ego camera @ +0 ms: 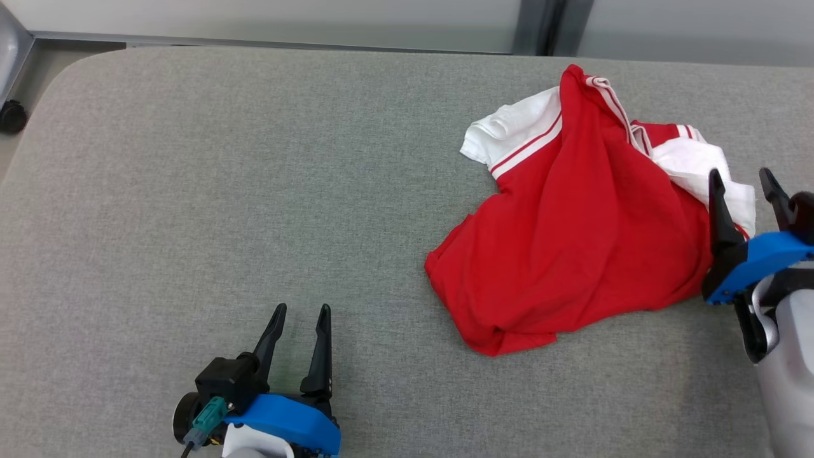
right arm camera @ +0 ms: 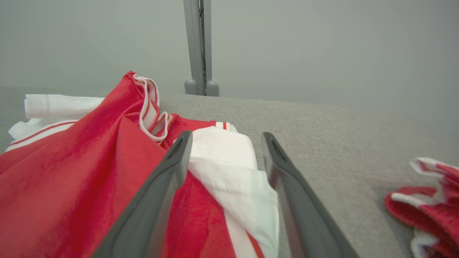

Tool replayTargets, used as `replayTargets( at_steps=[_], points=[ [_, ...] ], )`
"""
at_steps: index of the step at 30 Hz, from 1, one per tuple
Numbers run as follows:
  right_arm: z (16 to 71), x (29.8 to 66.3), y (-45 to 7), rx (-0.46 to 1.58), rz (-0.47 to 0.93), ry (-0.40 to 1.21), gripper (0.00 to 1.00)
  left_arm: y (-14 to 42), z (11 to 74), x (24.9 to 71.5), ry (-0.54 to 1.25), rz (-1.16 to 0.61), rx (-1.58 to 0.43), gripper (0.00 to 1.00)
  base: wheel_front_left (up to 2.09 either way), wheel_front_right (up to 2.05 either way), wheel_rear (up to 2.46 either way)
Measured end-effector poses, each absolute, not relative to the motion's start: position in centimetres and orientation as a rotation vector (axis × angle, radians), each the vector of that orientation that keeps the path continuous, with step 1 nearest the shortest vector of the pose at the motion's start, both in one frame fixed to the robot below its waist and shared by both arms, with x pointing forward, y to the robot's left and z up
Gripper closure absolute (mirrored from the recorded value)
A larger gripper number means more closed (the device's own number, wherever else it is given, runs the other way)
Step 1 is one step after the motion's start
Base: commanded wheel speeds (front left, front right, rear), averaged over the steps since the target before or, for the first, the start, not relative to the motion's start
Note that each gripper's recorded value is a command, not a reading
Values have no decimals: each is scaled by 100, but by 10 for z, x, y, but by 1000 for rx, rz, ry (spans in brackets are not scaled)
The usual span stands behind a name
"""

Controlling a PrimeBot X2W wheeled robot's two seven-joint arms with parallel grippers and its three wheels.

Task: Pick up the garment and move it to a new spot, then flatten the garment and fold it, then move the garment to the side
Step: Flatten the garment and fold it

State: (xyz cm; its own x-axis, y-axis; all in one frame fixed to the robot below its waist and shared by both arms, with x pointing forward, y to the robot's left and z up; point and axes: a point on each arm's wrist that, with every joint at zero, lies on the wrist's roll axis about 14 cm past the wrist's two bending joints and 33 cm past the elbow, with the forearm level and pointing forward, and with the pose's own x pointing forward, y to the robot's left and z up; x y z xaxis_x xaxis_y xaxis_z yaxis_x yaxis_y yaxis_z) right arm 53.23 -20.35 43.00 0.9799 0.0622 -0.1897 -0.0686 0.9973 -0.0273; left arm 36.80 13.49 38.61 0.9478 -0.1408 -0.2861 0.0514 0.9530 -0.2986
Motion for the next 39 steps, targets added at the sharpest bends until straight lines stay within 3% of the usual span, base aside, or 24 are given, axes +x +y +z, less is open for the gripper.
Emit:
replayTargets(
  at_steps=[8, 18, 19, 20, 21, 30, 34, 39],
  points=[
    [405, 503, -240, -72, 10, 289, 0, 125, 383, 365, 323, -129, -296, 0, 0, 0, 0],
    [392, 514, -228, -36, 21, 325, 0, 132, 381, 366, 327, -114, -285, 0, 0, 0, 0],
    [391, 516, -227, -31, 21, 327, 47, 134, 381, 366, 328, -109, -284, 0, 0, 0, 0],
    [390, 518, -225, -29, 22, 329, 84, 135, 380, 366, 329, -105, -283, 0, 0, 0, 0],
    [391, 520, -225, -18, 17, 323, 100, 136, 380, 366, 330, -103, -281, 0, 0, 0, 0],
    [450, 526, -228, 115, -48, 118, 100, 133, 383, 362, 321, -114, -282, 0, 0, 0, 0],
    [464, 496, -249, 200, -138, 53, 100, 125, 389, 359, 306, -140, -285, 0, 0, 0, 0],
    [441, 428, -294, 237, -310, 96, 100, 111, 400, 359, 278, -189, -289, 0, 0, 0, 0]
  ],
)
